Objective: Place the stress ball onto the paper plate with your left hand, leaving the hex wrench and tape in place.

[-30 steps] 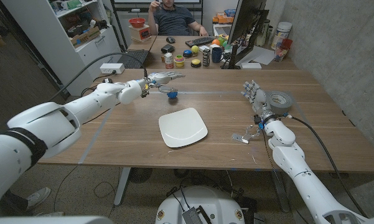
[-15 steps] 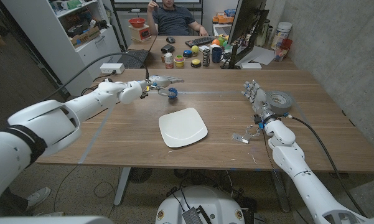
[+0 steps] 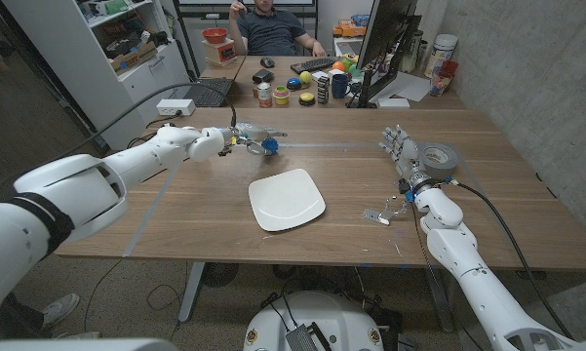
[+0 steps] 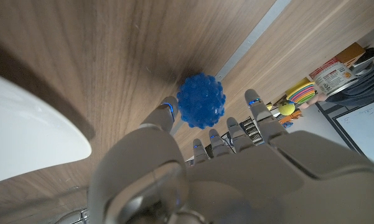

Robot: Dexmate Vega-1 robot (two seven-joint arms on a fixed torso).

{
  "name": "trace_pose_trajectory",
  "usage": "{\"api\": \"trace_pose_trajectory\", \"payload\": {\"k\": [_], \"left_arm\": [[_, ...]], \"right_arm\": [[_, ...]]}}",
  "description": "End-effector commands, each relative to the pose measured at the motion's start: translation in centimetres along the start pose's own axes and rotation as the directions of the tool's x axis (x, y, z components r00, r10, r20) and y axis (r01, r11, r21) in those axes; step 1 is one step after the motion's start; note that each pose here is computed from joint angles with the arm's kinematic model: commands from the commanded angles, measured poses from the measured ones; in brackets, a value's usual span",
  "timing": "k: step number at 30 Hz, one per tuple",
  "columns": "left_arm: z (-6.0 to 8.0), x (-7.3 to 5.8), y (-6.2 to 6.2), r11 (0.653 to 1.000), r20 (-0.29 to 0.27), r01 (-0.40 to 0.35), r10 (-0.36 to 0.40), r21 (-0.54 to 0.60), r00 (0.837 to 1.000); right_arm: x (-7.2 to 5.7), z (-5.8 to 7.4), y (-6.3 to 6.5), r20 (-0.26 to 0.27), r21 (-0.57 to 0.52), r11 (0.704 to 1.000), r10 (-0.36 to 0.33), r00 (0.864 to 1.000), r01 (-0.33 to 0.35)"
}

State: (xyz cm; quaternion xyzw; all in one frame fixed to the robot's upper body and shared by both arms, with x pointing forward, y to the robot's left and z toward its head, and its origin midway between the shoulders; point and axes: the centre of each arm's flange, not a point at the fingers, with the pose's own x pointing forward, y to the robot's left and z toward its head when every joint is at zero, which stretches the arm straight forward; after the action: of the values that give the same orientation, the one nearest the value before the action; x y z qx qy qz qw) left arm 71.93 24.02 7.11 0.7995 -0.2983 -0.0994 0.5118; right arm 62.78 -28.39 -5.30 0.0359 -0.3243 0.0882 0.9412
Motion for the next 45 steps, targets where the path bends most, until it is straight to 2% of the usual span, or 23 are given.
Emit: {"api": "trace_pose_trajectory", "payload": {"k": [1,9,19,28,39,45], "left_arm": [[0.01,0.28,-1.08,0.997,-0.002,0.062,-0.062,0.045,0.998],[0.11,0.48,-1.45,0.997,0.001,0.062,-0.062,0.053,0.998],[0.02,0.62,-1.4,0.998,-0.006,0.02,-0.019,0.057,1.0],[-0.01,0.67,-1.04,0.996,-0.016,-0.059,0.06,0.06,0.998],[-0.09,0.52,-0.69,0.985,-0.027,-0.165,0.167,0.049,0.986],[-0.06,0.37,-0.48,0.982,-0.027,-0.183,0.184,0.035,0.983]], "right_arm": [[0.03,-0.07,-0.23,0.0,0.004,1.0,-0.004,1.0,0.004],[0.04,-0.01,-0.31,-0.002,0.001,1.0,-0.006,1.0,0.006],[0.12,-0.01,-0.49,-0.005,0.0,1.0,-0.007,1.0,0.007],[0.25,-0.09,-0.67,-0.008,0.005,1.0,-0.001,1.0,0.001],[0.42,-0.15,-0.93,-0.013,0.006,1.0,0.005,1.0,-0.005],[0.52,-0.16,-1.05,-0.014,0.007,1.0,0.006,1.0,-0.006]]}}
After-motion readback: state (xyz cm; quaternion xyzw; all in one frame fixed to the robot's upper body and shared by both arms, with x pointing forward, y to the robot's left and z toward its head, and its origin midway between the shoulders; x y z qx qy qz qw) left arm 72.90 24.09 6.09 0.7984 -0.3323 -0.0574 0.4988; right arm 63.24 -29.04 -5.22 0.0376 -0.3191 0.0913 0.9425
